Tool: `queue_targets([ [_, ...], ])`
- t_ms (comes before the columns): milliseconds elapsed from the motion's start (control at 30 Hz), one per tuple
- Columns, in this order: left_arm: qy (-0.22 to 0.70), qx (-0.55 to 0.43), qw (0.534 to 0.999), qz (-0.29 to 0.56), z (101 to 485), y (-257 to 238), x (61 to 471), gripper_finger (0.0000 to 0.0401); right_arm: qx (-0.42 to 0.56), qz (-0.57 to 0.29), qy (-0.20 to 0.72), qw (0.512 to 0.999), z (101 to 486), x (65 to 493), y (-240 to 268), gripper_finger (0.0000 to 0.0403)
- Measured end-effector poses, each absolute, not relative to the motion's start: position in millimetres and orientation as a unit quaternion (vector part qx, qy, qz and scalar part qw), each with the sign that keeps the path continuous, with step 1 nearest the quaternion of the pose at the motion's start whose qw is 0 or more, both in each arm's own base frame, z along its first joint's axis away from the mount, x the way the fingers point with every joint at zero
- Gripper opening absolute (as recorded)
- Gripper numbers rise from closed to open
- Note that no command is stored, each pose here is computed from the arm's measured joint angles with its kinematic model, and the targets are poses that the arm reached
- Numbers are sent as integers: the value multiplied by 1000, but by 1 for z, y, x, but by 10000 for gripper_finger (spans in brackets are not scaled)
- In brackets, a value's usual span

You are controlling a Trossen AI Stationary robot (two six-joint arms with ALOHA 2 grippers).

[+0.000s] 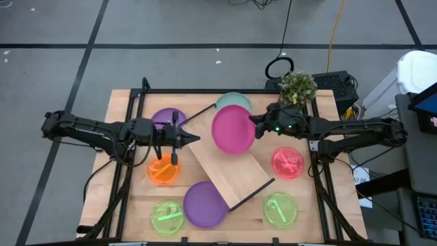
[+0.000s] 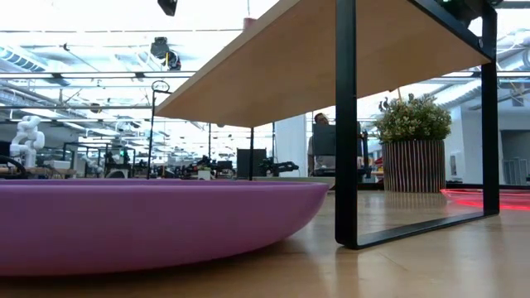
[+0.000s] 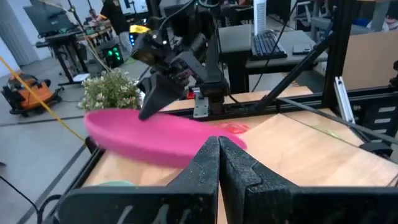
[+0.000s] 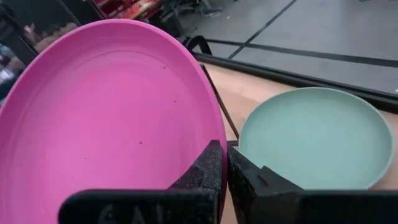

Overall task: Place and stack plates onto a shelf
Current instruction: Put the top pink plate on the shelf

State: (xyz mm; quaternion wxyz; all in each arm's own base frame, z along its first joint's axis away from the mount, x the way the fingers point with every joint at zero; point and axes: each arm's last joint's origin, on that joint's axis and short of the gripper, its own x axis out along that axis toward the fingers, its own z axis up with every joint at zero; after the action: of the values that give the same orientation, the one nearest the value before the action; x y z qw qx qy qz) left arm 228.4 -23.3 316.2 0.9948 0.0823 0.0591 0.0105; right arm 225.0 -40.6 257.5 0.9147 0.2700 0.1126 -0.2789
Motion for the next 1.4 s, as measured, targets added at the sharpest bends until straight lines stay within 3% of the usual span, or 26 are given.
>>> queue_targets([
  [600, 13, 62, 998, 12, 320, -25, 238, 1, 265, -249, 168, 916, 235, 295, -48, 0],
  [1400, 26, 53, 998, 7, 318, -28, 238, 1, 274, -253, 186, 909, 221, 303, -47, 0],
])
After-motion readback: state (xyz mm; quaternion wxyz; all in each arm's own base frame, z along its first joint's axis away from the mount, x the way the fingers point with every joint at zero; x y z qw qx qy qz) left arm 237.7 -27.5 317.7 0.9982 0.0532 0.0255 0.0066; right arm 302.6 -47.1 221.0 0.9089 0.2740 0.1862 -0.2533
